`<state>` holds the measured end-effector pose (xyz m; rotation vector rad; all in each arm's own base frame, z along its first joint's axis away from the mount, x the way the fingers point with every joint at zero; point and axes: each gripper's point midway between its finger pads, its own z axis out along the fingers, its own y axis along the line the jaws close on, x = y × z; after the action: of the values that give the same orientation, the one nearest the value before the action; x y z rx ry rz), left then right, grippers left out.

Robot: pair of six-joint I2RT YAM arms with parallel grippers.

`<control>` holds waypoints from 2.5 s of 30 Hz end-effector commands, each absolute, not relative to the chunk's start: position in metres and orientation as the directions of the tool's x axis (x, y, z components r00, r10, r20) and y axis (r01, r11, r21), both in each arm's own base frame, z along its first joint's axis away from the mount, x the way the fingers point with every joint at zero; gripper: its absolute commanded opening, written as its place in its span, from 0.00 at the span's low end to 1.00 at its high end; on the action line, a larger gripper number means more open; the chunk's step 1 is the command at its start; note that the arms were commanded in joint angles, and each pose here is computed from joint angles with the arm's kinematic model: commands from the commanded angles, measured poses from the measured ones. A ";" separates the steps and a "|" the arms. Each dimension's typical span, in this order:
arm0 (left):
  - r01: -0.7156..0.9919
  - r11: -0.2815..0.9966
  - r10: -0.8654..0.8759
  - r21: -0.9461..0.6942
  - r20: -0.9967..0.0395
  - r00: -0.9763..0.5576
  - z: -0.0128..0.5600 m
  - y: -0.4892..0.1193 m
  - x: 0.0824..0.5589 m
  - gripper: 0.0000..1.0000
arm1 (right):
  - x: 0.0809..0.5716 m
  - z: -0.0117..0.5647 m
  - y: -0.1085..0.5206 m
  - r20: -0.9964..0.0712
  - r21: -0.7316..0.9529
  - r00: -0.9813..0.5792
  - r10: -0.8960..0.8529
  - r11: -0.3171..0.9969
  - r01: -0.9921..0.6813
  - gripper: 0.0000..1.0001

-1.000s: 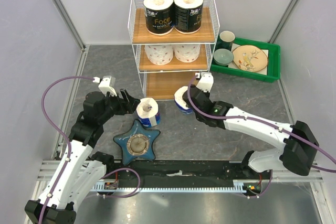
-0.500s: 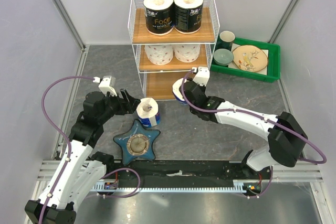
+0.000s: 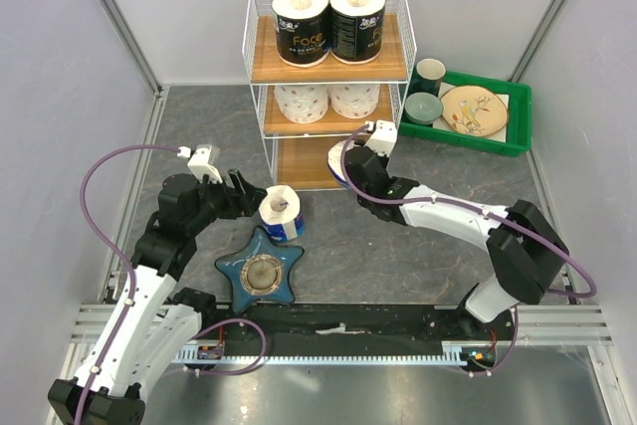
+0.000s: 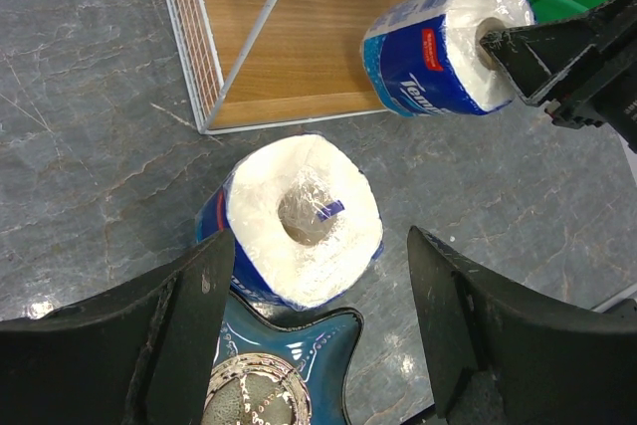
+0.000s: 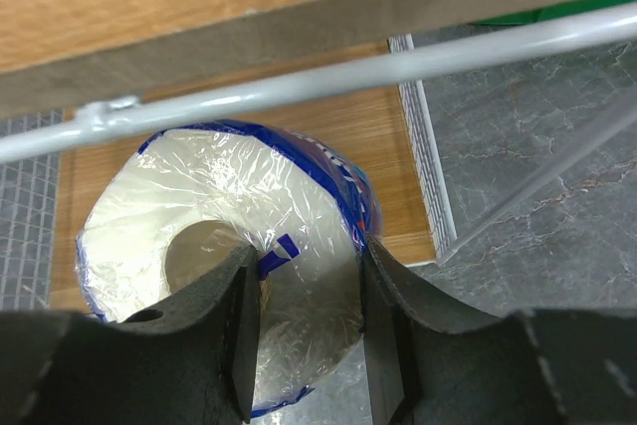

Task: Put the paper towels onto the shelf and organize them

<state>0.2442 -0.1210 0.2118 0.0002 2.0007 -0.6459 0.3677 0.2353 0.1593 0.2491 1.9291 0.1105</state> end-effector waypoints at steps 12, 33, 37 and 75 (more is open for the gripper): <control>0.273 0.839 -0.300 -0.471 -0.819 -0.490 0.221 -0.124 0.248 0.77 | 0.400 0.174 0.249 -0.918 0.259 -0.283 0.279 0.960 0.107 0.41; 0.272 0.838 -0.302 -0.473 -0.817 -0.491 0.220 -0.123 0.248 0.77 | 0.420 0.168 0.255 -0.922 0.227 -0.297 0.247 0.969 0.101 0.41; 0.268 0.838 -0.304 -0.474 -0.816 -0.492 0.220 -0.122 0.249 0.77 | 0.424 0.163 0.254 -0.922 0.216 -0.306 0.239 0.971 0.106 0.41; 0.232 0.854 -0.287 -0.465 -0.794 -0.536 0.204 -0.120 0.253 0.77 | 0.390 0.204 0.253 -0.896 0.320 -0.327 0.302 0.947 -0.003 0.89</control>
<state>0.2493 -0.1196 0.1980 -0.0300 2.0557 -0.6464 0.3923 0.2487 0.1801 0.1962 1.9307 0.2337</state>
